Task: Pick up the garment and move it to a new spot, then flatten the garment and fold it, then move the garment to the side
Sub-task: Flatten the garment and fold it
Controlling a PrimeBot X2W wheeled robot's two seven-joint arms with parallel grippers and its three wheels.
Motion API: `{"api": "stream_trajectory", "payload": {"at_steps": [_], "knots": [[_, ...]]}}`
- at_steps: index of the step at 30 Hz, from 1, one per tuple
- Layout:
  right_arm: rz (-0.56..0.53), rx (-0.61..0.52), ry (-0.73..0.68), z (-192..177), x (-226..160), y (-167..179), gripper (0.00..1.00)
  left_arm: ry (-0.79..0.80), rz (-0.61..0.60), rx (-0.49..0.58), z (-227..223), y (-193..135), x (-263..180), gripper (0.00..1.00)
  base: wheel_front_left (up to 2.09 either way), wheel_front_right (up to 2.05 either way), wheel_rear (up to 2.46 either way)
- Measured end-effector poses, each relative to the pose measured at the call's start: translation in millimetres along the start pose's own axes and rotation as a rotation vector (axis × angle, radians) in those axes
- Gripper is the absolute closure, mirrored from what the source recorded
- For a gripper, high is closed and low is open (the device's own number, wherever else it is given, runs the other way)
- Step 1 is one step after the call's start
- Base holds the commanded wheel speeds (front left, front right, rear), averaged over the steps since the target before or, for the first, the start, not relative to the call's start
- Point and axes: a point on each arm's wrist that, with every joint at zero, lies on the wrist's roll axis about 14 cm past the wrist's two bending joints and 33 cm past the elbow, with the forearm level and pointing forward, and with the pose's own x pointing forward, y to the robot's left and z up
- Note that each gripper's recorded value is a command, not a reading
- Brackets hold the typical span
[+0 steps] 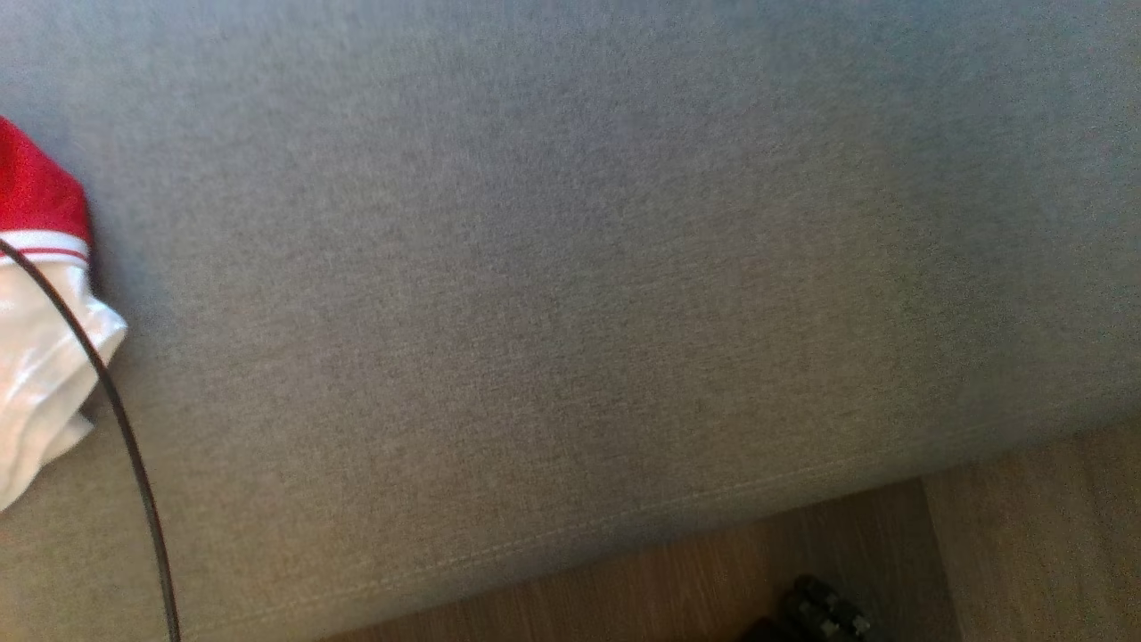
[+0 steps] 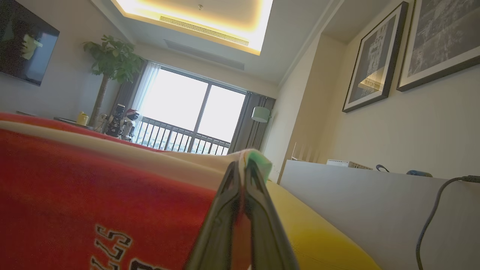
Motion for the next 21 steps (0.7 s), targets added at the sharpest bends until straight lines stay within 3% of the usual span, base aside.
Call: {"api": "stream_trajectory", "payload": {"at_steps": [2, 4, 7, 10, 14, 21], "knots": [[0.011, -0.01, 0.01, -12.4, -3.0, 8.7, 1.0, 0.013, -0.005, 0.002, -13.3, -0.5, -2.1, 1.0, 0.0, 0.0, 0.0], [0.037, 0.003, 0.096, -57.3, -21.1, 29.5, 1.0, 0.013, -0.038, -0.002, -31.2, -12.8, -9.5, 1.0, 0.0, 0.0, 0.0], [0.078, 0.048, 0.337, -147.8, -84.1, 62.0, 1.0, 0.079, -0.084, -0.075, -78.7, -44.5, -41.3, 1.0, 0.0, 0.0, 0.0], [0.087, 0.071, 0.508, -195.8, -148.0, 71.9, 1.0, 0.24, -0.128, -0.171, -137.5, -88.9, -99.9, 1.0, 0.0, 0.0, 0.0], [0.086, 0.096, 0.586, -203.5, -193.3, 75.5, 1.0, 0.376, -0.162, -0.262, -161.2, -133.2, -166.5, 1.0, 0.0, 0.0, 0.0], [0.114, 0.135, 0.672, -179.0, -278.4, 88.1, 1.0, 0.577, -0.113, -0.343, -162.5, -169.1, -264.0, 1.0, 0.0, 0.0, 0.0]]}}
